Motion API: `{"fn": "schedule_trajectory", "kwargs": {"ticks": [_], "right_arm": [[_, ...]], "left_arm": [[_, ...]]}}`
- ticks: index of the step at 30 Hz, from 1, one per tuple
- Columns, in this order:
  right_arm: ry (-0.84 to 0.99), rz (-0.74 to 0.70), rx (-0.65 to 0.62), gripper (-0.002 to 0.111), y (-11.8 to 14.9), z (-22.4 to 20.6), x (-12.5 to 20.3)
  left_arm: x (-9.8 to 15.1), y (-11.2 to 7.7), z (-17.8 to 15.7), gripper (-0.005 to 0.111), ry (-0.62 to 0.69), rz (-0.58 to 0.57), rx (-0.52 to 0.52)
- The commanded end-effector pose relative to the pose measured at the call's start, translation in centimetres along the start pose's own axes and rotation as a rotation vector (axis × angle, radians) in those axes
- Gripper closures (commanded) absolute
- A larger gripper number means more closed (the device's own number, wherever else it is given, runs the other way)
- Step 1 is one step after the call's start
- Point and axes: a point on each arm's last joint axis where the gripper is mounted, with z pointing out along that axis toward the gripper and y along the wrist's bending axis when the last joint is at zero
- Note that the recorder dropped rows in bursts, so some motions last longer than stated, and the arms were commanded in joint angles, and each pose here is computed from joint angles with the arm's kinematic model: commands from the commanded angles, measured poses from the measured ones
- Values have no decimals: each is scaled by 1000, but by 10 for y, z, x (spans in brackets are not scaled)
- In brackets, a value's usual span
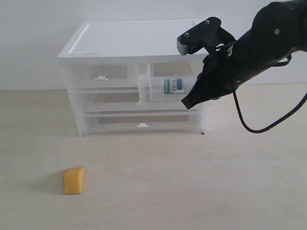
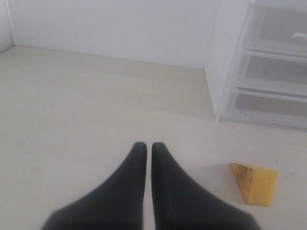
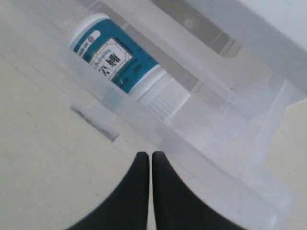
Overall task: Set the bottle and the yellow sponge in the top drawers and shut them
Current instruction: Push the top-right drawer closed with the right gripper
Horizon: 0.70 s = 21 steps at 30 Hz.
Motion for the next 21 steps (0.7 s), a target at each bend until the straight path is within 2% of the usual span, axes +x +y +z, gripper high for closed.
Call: {"fn": "schedule_trajectory", "kwargs": {"ticks": [1,4,6,10,21], "right_arm": [[-43,23,19,108,-4,7,-3],[5,49,-9,108,-2,6,0],[99,75,-83,108,4,2,4],[54,94,-172,108,11,1,-3],[-143,101,-46,108,-1,17,-18]], "left_arm": [[0,0,0,103,-7,-4,0],[0,0,0,103,-7,-4,0],[0,0,0,103,-7,-4,0],[0,0,0,103,-7,-4,0],[0,0,0,103,-7,-4,0]]}}
